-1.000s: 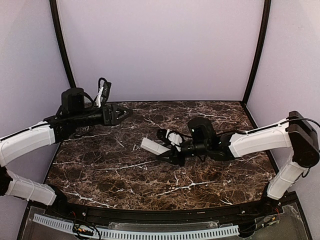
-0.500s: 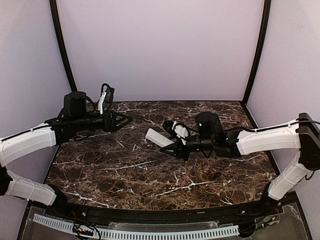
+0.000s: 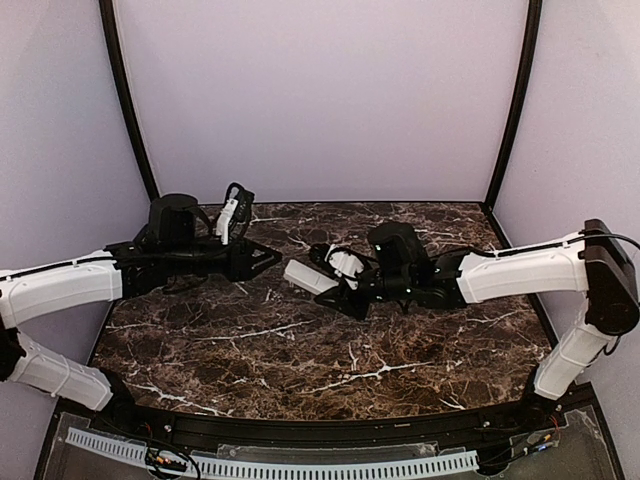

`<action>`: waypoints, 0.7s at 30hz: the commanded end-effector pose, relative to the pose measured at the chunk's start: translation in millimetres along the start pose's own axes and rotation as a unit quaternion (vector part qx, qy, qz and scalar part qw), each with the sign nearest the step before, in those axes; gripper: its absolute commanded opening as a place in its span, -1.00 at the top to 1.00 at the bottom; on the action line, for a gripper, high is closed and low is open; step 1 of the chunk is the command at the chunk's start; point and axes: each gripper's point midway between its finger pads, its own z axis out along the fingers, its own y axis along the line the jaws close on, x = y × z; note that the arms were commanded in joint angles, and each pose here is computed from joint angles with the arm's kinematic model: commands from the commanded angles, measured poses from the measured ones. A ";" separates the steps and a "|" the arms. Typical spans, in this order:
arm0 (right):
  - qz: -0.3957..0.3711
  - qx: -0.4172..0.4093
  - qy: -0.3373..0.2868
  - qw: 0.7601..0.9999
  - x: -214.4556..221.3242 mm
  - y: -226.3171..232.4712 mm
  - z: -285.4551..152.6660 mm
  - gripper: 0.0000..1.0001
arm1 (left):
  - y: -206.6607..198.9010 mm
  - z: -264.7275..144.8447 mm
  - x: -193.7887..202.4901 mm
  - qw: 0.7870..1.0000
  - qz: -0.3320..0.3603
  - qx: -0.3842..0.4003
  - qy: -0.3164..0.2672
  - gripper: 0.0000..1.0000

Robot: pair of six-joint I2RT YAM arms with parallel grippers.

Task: Load the batteries into the remote control
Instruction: Press the battery cover on the remote control.

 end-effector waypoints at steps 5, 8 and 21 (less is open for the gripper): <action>0.013 -0.003 -0.006 1.000 -14.1 1.4 3.9 1.00 | 0.9 9.3 -1.4 0.999 0.022 -0.017 0.015 0.29; 0.017 -0.001 -0.002 1.000 -13.6 1.0 5.3 1.00 | 3.1 12.3 0.8 0.999 0.024 -0.024 0.023 0.31; 0.022 -0.001 0.004 1.000 -12.8 0.4 8.4 1.00 | 0.4 23.4 8.3 0.999 0.026 -0.017 0.045 0.46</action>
